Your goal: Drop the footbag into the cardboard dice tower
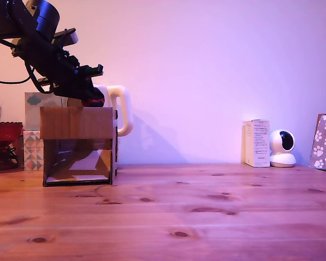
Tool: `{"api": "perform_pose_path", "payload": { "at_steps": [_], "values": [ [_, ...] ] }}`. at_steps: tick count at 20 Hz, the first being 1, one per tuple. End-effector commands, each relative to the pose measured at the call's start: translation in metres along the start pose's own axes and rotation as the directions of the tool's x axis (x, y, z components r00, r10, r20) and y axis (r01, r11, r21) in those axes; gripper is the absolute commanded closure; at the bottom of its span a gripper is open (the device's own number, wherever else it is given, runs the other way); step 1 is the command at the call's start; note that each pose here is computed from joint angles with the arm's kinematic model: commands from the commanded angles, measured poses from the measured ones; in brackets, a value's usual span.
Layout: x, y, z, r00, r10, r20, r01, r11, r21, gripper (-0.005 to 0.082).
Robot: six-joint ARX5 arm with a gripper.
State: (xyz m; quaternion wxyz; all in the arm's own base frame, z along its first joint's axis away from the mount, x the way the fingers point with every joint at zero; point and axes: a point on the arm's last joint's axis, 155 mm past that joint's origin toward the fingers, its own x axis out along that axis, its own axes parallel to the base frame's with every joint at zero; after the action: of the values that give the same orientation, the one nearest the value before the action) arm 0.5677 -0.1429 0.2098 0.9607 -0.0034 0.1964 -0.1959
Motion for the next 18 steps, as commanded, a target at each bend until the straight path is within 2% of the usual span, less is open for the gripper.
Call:
{"api": "perform_pose_path", "payload": {
  "at_steps": [1, 3, 4, 8, 9, 10, 12, 13, 14, 16, 18],
  "values": [
    [0.002, 0.003, 0.008, 1.0, 0.006, 0.024, -0.006, 1.0, 0.01, 0.0411],
    [0.0, 0.002, 0.015, 0.999, 0.001, 0.035, -0.002, 1.0, 0.011, 0.0183],
    [-0.001, 0.002, 0.018, 1.0, 0.0, 0.03, -0.001, 1.0, 0.011, 0.0128],
    [-0.008, -0.001, 0.026, 1.0, -0.001, -0.018, 0.001, 1.0, 0.0, 0.0145],
    [-0.011, -0.002, 0.027, 0.999, -0.003, -0.033, 0.003, 1.0, -0.003, 0.0212],
    [-0.014, -0.003, 0.026, 0.998, -0.006, -0.056, 0.005, 1.0, -0.009, 0.0346],
    [-0.022, -0.009, 0.018, 0.994, -0.03, -0.104, 0.028, 0.999, -0.023, 0.0708],
    [-0.026, -0.012, 0.012, 0.99, -0.043, -0.137, 0.039, 0.999, -0.034, 0.0789],
    [-0.029, -0.016, 0.008, 0.986, -0.06, -0.157, 0.054, 0.998, -0.041, 0.077],
    [-0.036, -0.024, 0.004, 0.979, -0.088, -0.182, 0.08, 0.995, -0.051, 0.079],
    [-0.044, -0.032, 0.006, 0.979, -0.098, -0.182, 0.092, 0.995, -0.04, 0.079]
  ]
}}
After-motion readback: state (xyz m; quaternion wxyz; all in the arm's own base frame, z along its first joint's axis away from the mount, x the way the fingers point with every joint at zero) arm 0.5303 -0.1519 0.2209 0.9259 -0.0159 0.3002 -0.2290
